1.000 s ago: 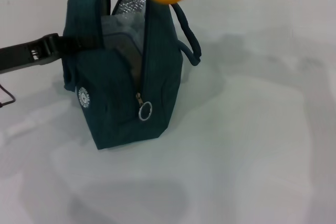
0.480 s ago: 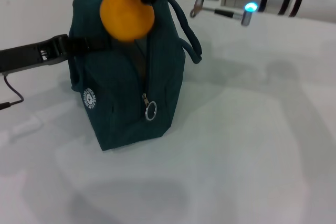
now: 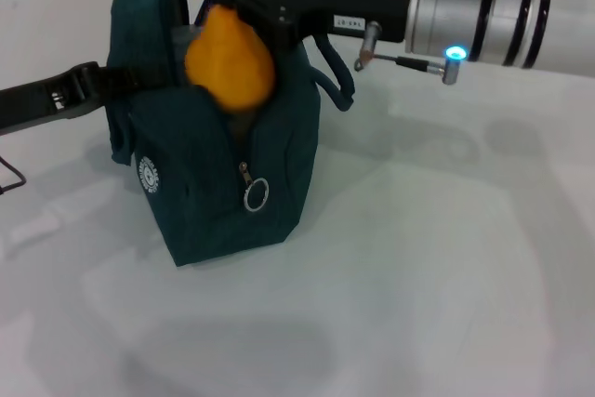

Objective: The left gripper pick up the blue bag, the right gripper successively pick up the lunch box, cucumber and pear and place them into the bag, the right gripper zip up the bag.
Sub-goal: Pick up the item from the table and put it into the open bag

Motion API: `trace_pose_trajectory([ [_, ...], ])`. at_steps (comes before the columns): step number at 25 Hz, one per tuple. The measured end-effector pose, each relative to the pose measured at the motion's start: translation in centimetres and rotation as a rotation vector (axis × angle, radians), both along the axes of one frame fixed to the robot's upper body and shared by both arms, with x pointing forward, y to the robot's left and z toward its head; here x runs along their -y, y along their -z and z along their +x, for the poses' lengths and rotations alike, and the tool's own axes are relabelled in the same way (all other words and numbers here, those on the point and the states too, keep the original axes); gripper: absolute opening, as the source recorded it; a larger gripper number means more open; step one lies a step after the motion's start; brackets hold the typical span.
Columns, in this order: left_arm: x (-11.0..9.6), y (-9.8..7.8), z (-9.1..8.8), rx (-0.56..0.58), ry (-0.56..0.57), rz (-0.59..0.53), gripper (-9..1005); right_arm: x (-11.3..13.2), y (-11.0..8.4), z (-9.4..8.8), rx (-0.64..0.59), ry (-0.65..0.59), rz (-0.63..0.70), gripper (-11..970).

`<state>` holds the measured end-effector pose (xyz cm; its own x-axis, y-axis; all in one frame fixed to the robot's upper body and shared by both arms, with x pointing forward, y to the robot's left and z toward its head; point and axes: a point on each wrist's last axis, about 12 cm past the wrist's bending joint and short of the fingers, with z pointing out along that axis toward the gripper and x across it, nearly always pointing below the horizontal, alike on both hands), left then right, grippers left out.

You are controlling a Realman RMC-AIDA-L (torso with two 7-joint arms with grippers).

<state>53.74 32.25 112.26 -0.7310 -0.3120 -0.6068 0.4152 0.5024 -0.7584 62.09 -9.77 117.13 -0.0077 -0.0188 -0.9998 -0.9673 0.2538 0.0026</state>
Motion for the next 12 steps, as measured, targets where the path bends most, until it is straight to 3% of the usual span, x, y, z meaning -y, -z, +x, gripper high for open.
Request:
trace_pose_trajectory([
  [12, 0.1, -0.1, 0.1, 0.005, 0.003, 0.000, 50, 0.1, 1.8, -0.4, -0.049, 0.018, -0.055, 36],
])
